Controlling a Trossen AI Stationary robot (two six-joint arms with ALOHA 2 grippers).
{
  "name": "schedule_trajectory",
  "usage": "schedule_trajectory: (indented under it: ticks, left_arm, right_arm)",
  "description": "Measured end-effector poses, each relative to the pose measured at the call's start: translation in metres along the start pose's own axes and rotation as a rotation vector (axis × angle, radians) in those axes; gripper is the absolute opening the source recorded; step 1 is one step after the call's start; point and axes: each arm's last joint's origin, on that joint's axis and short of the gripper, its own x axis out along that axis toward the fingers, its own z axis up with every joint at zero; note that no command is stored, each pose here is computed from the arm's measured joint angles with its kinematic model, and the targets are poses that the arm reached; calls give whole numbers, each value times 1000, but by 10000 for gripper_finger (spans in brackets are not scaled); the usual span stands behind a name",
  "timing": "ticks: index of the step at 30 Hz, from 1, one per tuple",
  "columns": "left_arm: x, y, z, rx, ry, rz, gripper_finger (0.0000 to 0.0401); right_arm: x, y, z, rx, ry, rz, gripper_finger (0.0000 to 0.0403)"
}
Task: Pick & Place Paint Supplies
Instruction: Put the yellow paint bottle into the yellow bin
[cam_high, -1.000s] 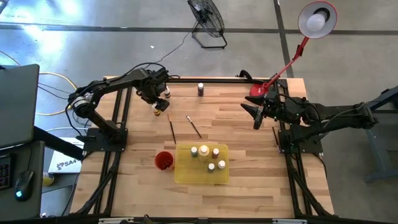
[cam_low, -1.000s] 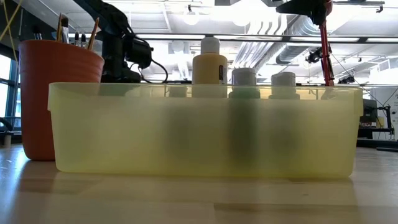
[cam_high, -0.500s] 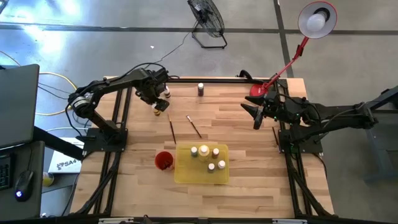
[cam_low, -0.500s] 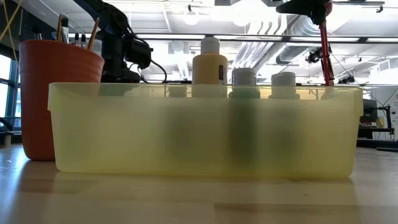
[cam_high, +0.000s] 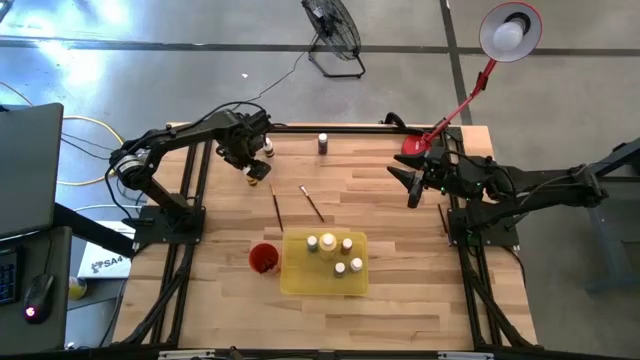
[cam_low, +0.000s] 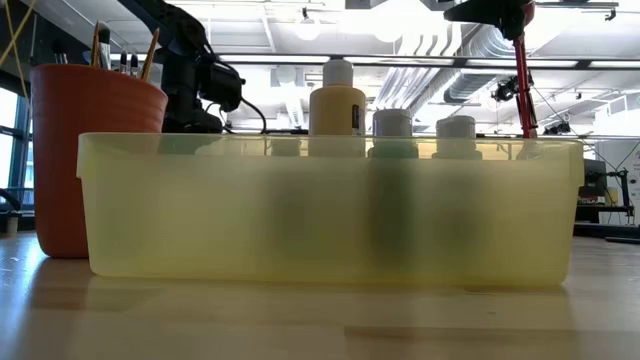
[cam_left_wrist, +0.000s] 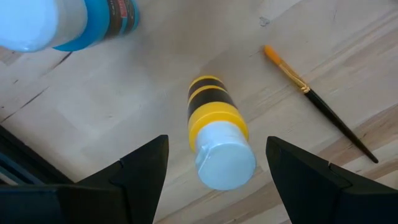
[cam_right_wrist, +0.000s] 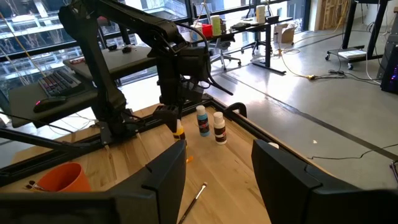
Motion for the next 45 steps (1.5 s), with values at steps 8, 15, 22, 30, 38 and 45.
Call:
schedule_trajectory:
  ticks: [8, 15, 22, 30, 38, 45]
  left_arm:
    - [0, 0, 0, 0, 0, 0, 266]
    - [0, 0, 0, 0, -1, 0, 266]
    - [0, 0, 0, -1, -1, 0, 266]
    - [0, 0, 0, -1, 4, -16, 266]
    - [0, 0, 0, -23, 7, -18, 238]
    - [0, 0, 0, -23, 5, -19, 190]
  right_arm:
    - [0, 0, 0, 0, 0, 0, 174]
    - [0, 0, 0, 0, 0, 0, 174]
    - [0, 0, 0, 0, 0, 0, 174]
    - [0, 0, 0, -21, 0, 0, 174]
    - [0, 0, 0, -19, 0, 0, 174]
    - [0, 0, 0, -19, 0, 0, 174]
